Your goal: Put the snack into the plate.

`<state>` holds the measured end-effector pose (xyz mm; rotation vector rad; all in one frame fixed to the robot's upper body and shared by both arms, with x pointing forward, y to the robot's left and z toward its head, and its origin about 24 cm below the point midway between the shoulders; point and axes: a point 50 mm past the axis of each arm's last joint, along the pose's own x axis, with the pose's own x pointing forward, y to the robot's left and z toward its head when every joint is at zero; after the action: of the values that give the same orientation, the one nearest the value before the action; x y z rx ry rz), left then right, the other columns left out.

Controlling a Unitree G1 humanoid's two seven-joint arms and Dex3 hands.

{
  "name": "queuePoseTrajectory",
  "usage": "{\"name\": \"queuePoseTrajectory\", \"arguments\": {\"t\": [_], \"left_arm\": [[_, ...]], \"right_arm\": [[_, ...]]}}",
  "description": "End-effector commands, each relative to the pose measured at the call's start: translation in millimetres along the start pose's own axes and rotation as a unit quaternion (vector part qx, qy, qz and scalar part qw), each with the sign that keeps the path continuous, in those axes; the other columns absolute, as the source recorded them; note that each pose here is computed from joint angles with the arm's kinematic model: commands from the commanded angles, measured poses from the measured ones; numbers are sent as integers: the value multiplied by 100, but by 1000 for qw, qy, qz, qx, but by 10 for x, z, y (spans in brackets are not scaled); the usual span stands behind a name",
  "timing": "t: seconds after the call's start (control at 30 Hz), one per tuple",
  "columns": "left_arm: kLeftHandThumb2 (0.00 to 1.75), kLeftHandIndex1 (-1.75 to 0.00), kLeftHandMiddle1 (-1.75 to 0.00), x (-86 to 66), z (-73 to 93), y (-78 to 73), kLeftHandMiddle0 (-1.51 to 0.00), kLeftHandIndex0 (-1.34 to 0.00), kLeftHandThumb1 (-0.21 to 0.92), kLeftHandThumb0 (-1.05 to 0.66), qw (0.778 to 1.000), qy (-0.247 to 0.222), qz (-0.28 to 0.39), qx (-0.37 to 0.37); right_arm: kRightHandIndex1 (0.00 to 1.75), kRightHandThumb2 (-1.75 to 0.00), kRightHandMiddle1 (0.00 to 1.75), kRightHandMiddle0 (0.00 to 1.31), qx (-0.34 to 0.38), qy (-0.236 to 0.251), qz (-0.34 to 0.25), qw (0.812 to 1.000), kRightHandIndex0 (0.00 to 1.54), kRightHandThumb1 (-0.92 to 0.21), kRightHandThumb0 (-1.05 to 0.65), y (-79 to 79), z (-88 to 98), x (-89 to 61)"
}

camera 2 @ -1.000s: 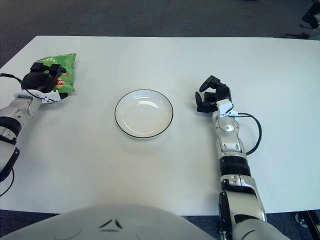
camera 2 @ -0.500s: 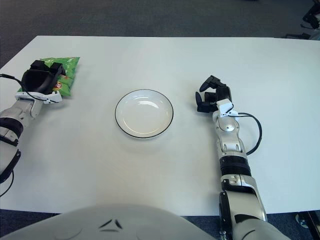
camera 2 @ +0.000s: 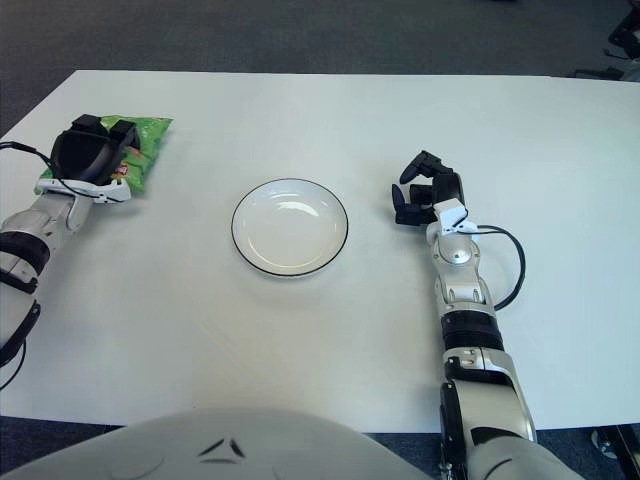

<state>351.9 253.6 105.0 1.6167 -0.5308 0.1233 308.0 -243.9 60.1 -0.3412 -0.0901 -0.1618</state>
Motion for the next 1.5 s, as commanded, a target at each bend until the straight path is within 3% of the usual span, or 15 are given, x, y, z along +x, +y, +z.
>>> {"name": "queuePoseTrajectory", "arguments": {"t": [0.0, 0.43, 0.83, 1.17, 1.47], "left_arm": [[163, -175, -142, 86, 124, 133, -98, -70, -5, 0, 998, -35, 41, -23], [163, -175, -162, 159, 446, 598, -88, -62, 1, 0, 984, -114, 121, -57], [165, -175, -166, 265, 656, 1011, -87, -61, 1, 0, 958, -192, 208, -55], [166, -175, -165, 262, 863, 1193, -89, -63, -1, 0, 933, -261, 239, -67], [169, -175, -164, 287, 1111, 1181, -91, -65, -4, 0, 911, -306, 255, -109]], "right_arm": [[175, -141, 175, 68, 7, 81, 24, 996, 136, -24, -52, 79, -367, -180], [175, -143, 175, 69, 11, 73, 29, 997, 132, -22, -52, 104, -385, -144], [175, -143, 175, 69, 10, 62, 35, 997, 131, -23, -52, 111, -384, -137], [175, -143, 175, 70, 9, 66, 36, 997, 132, -22, -52, 119, -390, -125], [175, -144, 175, 70, 12, 69, 37, 997, 132, -22, -53, 126, -390, -118]]}}
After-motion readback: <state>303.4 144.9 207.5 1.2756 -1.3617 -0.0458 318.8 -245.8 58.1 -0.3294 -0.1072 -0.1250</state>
